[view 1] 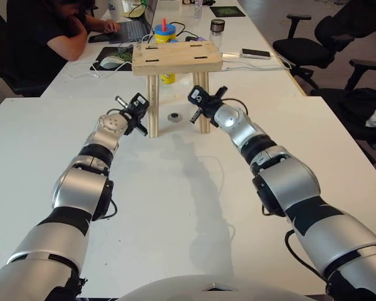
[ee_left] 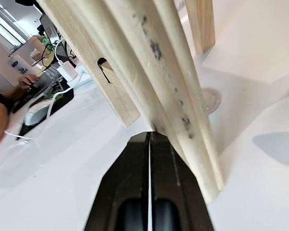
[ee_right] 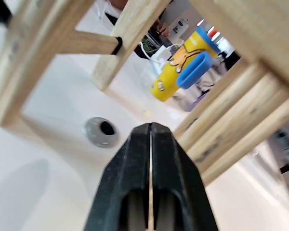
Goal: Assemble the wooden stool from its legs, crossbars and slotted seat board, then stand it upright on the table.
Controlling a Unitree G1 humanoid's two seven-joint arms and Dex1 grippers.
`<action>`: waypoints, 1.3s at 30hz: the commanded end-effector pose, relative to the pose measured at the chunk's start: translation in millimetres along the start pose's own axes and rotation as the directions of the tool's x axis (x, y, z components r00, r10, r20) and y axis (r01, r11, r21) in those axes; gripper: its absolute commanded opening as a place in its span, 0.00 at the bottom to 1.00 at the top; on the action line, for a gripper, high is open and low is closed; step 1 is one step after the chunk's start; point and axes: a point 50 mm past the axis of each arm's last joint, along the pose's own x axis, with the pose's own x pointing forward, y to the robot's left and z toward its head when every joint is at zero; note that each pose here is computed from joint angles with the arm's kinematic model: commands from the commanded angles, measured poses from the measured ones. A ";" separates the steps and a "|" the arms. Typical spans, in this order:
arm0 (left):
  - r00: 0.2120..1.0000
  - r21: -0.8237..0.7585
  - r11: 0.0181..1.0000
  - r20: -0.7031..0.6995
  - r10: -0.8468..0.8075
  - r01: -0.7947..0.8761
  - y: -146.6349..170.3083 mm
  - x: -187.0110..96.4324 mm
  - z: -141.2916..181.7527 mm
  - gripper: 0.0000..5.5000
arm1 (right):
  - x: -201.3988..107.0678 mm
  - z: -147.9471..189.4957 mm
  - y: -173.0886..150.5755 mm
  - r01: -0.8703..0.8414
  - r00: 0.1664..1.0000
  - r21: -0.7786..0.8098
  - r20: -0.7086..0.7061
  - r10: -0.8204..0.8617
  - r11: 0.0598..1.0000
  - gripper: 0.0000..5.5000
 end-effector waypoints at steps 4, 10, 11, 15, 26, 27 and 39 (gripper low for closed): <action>0.930 -0.435 0.897 0.293 0.223 -0.078 -24.9 -41.0 -34.5 0.01 | -35.8 -70.6 5.7 0.047 0.997 0.482 0.030 -0.071 0.875 0.00; 0.910 -0.483 0.867 0.296 0.290 -0.119 -43.2 -43.3 -21.2 0.01 | -34.5 -74.0 15.5 0.172 0.985 0.486 -0.062 -0.163 0.857 0.00; 0.909 -0.474 0.871 0.291 0.298 -0.134 -46.0 -41.9 -18.7 0.01 | -33.4 -74.2 17.5 0.187 0.982 0.477 -0.082 -0.168 0.859 0.00; 0.917 -0.334 0.925 0.282 0.281 -0.180 -68.4 -24.4 -3.1 0.01 | -33.7 -72.1 22.3 0.220 0.976 0.368 -0.090 -0.200 0.903 0.00; 0.909 -0.257 0.940 0.293 0.297 -0.224 -78.8 -3.0 14.1 0.01 | -23.9 -43.8 21.4 0.217 0.975 0.264 -0.021 -0.220 0.940 0.00; 0.907 -0.250 0.941 0.297 0.299 -0.228 -78.6 -0.9 16.3 0.01 | -24.5 -44.6 21.3 0.212 0.976 0.265 -0.018 -0.215 0.941 0.00; 0.931 -0.214 0.965 0.297 0.210 -0.150 -95.7 19.6 24.6 0.01 | -19.4 -45.4 43.6 0.157 0.986 0.358 -0.001 -0.168 0.920 0.00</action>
